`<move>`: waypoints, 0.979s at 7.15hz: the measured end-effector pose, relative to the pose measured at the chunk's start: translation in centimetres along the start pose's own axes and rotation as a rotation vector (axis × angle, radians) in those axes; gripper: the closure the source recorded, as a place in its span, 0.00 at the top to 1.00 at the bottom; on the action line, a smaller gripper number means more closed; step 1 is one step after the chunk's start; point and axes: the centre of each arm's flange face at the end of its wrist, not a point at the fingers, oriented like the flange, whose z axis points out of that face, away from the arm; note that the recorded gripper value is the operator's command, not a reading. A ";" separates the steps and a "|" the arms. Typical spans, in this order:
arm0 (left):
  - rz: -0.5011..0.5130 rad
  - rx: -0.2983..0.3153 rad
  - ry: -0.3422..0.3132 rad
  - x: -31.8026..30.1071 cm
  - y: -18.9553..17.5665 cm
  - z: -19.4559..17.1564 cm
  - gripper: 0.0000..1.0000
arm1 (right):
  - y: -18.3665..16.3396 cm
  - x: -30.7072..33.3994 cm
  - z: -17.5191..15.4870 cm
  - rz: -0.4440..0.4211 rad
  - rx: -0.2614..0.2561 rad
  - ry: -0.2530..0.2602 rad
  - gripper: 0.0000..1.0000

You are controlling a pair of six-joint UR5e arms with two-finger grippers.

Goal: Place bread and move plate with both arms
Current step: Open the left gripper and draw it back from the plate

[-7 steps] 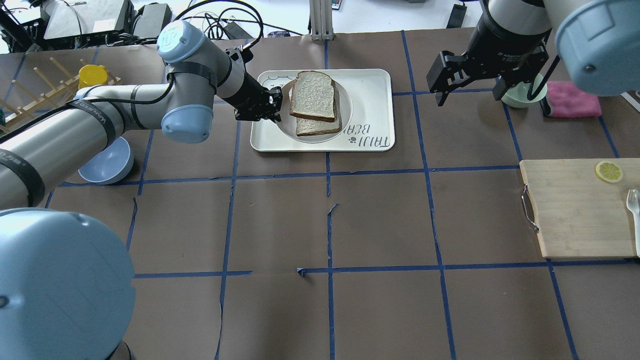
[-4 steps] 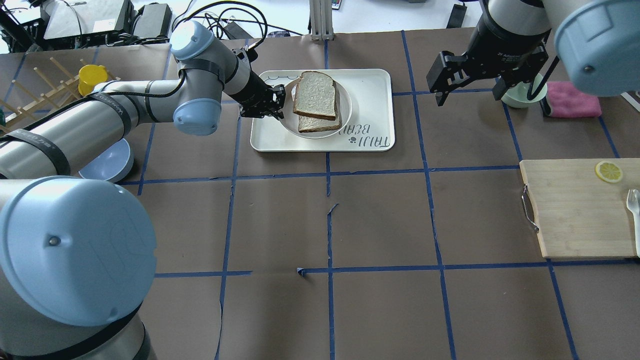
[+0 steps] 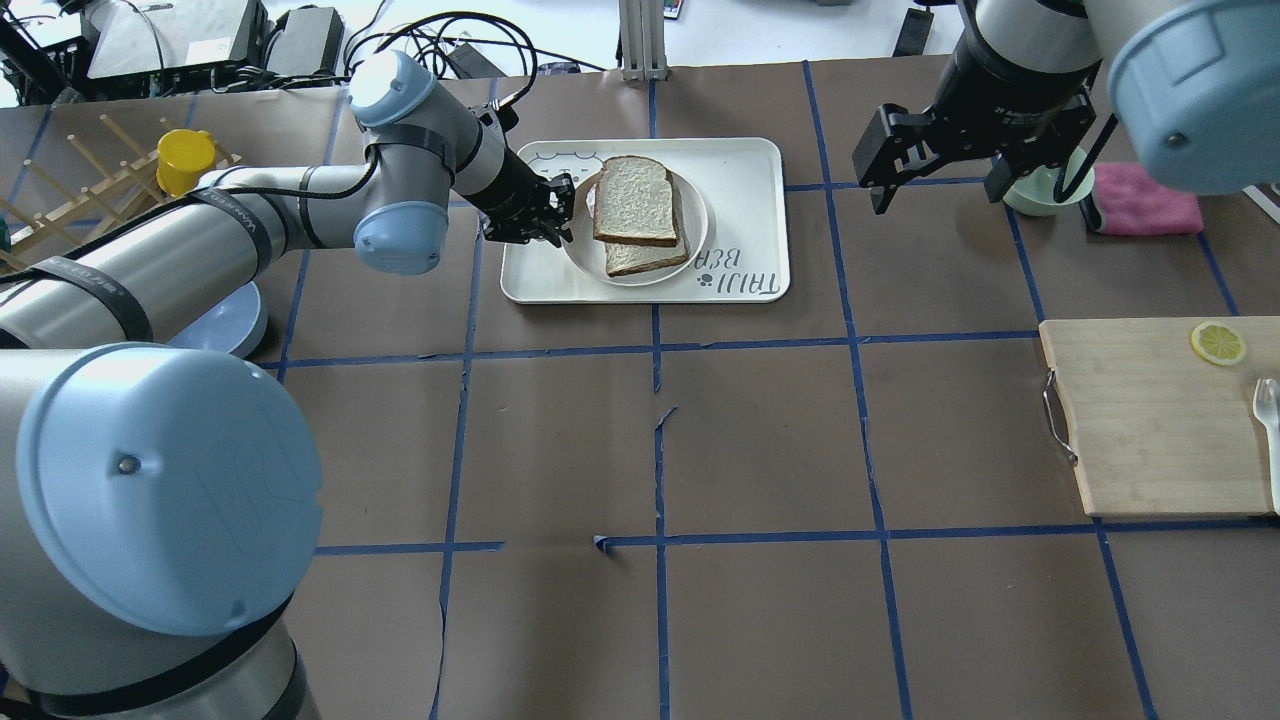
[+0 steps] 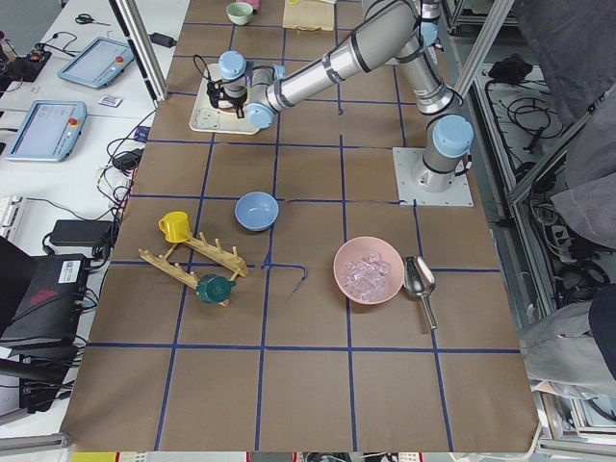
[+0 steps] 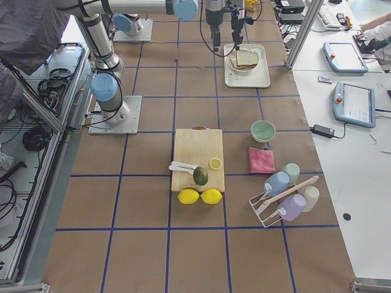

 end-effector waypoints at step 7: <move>-0.011 -0.093 -0.133 5.1 9.9 -18.7 1.00 | 0.0 -0.1 -0.1 -0.004 0.004 -0.002 1.00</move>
